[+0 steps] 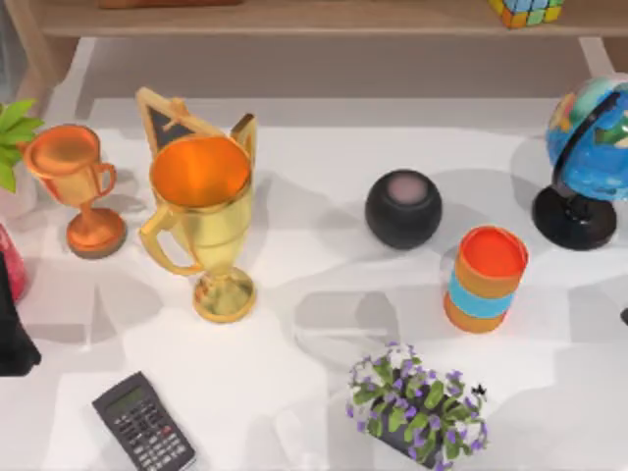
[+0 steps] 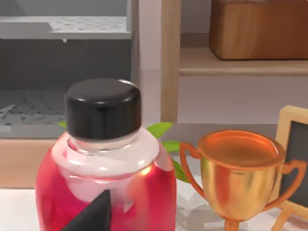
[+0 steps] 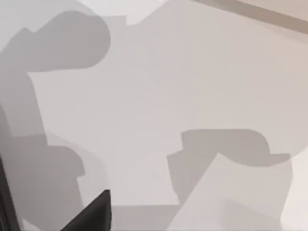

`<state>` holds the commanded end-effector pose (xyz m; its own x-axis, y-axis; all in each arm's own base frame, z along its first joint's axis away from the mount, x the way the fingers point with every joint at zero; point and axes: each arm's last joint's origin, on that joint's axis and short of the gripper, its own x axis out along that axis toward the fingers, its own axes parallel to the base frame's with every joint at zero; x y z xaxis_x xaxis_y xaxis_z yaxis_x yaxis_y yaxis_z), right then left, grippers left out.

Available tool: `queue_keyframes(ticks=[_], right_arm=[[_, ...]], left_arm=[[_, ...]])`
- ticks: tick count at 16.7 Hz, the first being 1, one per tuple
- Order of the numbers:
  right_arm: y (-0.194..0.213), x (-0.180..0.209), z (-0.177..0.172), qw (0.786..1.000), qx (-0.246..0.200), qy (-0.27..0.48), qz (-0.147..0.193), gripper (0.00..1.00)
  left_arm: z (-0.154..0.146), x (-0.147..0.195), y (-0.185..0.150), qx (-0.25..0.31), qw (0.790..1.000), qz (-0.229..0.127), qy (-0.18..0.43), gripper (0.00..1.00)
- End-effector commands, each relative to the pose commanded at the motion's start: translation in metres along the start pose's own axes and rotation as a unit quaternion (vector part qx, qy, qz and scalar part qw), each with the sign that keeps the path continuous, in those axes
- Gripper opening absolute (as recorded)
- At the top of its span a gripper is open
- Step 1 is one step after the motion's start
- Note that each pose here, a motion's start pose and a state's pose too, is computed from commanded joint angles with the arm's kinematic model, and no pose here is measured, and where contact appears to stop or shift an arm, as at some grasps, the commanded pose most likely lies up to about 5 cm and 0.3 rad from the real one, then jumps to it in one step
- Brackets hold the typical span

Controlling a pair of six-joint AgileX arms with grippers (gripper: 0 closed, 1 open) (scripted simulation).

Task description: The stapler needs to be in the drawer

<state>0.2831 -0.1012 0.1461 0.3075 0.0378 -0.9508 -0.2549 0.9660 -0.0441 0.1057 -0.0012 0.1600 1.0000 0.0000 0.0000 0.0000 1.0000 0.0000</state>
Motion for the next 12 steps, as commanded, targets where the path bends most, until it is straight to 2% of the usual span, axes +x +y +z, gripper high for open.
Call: queue_keyframes(ticks=[3,6,9,12], right_arm=[[0.042,-0.014,0.023,0.996,-0.038,0.081,0.031,1.0],[0.075,-0.026,0.04,0.987,-0.083,0.13,0.04,1.0],[0.091,-0.032,0.046,0.982,-0.108,0.151,0.041,1.0],[0.092,-0.033,0.047,0.981,-0.109,0.152,0.041,1.0]], left_arm=[[0.0,0.0,0.0,0.0,1.0,0.0,0.0,1.0],[0.0,0.0,0.0,0.0,1.0,0.0,0.0,1.0],[0.0,0.0,0.0,0.0,1.0,0.0,0.0,1.0],[0.0,0.0,0.0,0.0,1.0,0.0,0.0,1.0]])
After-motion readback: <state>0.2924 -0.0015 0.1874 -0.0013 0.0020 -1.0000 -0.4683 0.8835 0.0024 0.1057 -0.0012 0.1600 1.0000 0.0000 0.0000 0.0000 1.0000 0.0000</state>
